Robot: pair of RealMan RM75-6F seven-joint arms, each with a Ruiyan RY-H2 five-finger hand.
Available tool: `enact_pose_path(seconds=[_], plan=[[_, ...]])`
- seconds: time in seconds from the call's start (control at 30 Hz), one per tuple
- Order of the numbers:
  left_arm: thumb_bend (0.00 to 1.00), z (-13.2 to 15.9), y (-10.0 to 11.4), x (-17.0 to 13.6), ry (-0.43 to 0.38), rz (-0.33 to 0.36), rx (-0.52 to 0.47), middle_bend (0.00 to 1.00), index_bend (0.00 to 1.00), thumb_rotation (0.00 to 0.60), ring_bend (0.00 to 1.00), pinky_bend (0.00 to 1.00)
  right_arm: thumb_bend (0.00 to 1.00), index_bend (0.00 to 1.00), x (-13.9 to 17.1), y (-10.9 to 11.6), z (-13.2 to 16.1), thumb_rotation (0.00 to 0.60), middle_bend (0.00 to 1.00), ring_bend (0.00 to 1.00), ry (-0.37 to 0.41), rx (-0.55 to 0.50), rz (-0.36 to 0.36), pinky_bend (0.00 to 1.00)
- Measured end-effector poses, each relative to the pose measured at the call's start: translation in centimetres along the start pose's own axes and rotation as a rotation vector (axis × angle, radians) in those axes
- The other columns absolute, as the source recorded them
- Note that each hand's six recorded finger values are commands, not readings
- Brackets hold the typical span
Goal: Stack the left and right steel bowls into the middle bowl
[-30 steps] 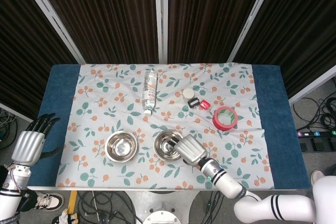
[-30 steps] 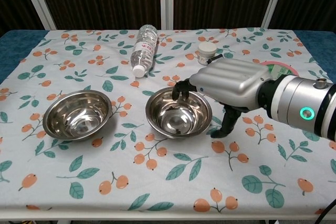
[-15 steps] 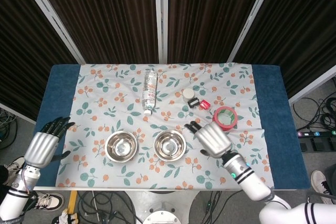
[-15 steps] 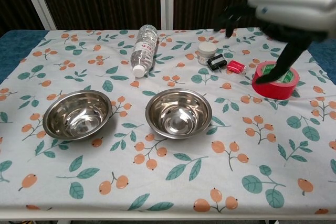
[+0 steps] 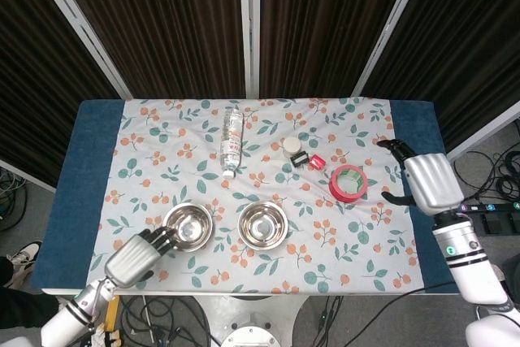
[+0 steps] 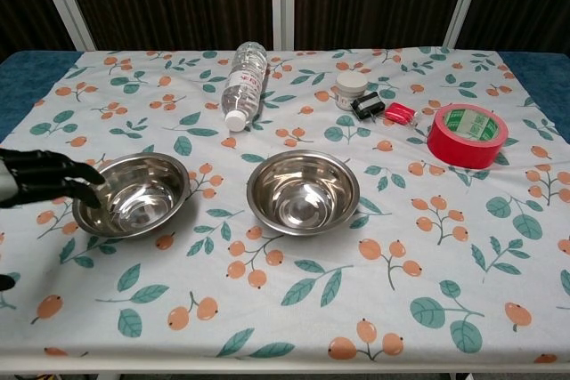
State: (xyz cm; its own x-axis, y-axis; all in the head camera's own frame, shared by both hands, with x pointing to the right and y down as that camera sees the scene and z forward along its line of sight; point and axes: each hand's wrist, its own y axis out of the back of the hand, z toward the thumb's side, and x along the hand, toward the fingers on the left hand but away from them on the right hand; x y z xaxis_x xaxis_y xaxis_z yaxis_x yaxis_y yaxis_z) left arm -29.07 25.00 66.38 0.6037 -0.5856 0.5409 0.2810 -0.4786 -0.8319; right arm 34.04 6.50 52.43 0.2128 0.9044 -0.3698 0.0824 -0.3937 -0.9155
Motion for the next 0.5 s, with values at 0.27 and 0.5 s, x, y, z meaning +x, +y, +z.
enact_pose_path(seconds=[0.27,0.5], plan=[[0.12,2.3,-0.3,3.6,-0.013,0.05,0.113,0.28,0.31,0.6,0.29,0.51,0.06,0.23,0.9,-1.1,-2.8,0.6,0.26,0.8,-0.05,-0.019,0.008,0.8],[0.15,1.4,-0.9,5.2,0.038,0.033,0.119,0.41,0.4,0.6,0.48,0.65,0.06,0.23,1.2,-1.6,-4.0,0.6,0.28,0.8,-0.069,-0.031,0.011,0.8]])
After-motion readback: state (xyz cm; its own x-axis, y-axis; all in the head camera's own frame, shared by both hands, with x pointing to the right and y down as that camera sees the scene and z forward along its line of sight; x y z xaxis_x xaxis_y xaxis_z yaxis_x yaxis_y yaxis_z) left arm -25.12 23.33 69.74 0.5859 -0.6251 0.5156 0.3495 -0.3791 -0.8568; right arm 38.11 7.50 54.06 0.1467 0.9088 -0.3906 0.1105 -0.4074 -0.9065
